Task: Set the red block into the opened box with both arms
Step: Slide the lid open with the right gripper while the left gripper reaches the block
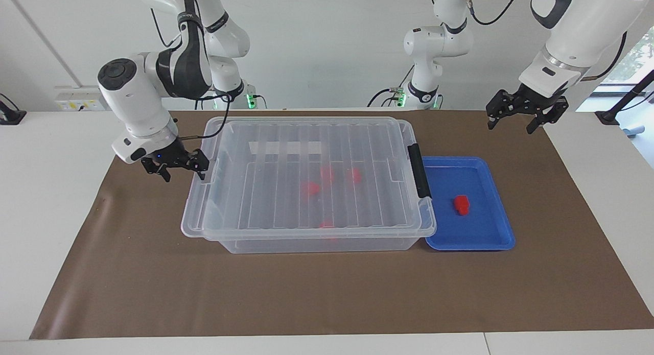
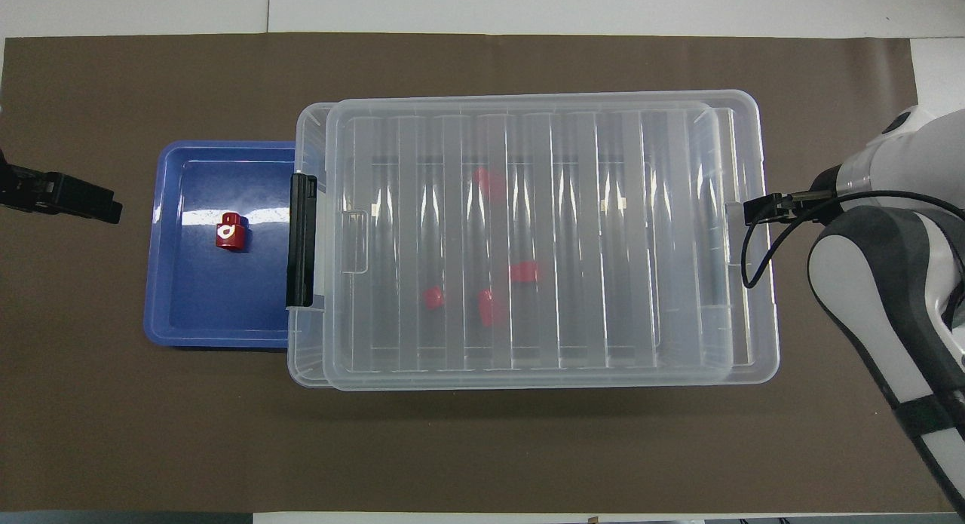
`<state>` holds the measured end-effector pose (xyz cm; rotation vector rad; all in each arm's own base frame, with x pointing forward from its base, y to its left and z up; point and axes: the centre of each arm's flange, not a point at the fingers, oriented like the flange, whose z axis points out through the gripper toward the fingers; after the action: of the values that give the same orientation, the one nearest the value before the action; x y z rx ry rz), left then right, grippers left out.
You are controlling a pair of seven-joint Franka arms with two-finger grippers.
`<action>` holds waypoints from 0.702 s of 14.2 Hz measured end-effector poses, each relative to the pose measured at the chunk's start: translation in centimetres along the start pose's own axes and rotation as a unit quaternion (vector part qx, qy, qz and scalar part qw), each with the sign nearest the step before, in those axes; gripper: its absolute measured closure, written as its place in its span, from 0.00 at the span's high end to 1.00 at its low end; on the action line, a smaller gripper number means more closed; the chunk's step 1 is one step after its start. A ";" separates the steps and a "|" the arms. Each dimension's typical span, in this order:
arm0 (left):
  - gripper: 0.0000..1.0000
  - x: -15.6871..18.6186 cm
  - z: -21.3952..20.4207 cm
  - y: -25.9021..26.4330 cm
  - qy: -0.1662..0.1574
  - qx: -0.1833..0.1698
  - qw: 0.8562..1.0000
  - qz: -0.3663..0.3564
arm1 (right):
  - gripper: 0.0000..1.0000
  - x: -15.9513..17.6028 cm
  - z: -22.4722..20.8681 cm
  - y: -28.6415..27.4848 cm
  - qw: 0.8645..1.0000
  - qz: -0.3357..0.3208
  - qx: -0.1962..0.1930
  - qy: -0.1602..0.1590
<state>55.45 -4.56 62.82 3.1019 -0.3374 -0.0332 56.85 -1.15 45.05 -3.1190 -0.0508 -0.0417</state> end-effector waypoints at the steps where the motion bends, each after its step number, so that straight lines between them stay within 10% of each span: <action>1: 1.00 0.1 0.0 0.0 0.004 0.001 1.000 -0.003 | 1.00 0.0 0.0 0.7 1.000 -0.004 0.000 0.001; 10: 1.00 1.7 11.7 -0.7 0.027 0.004 1.000 -0.012 | 1.00 -0.7 -0.4 7.4 0.999 -0.049 -0.005 0.012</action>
<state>56.93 -4.50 51.03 3.1079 -0.3003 0.0505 56.36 -8.56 45.28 -3.1227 -0.2023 -0.0803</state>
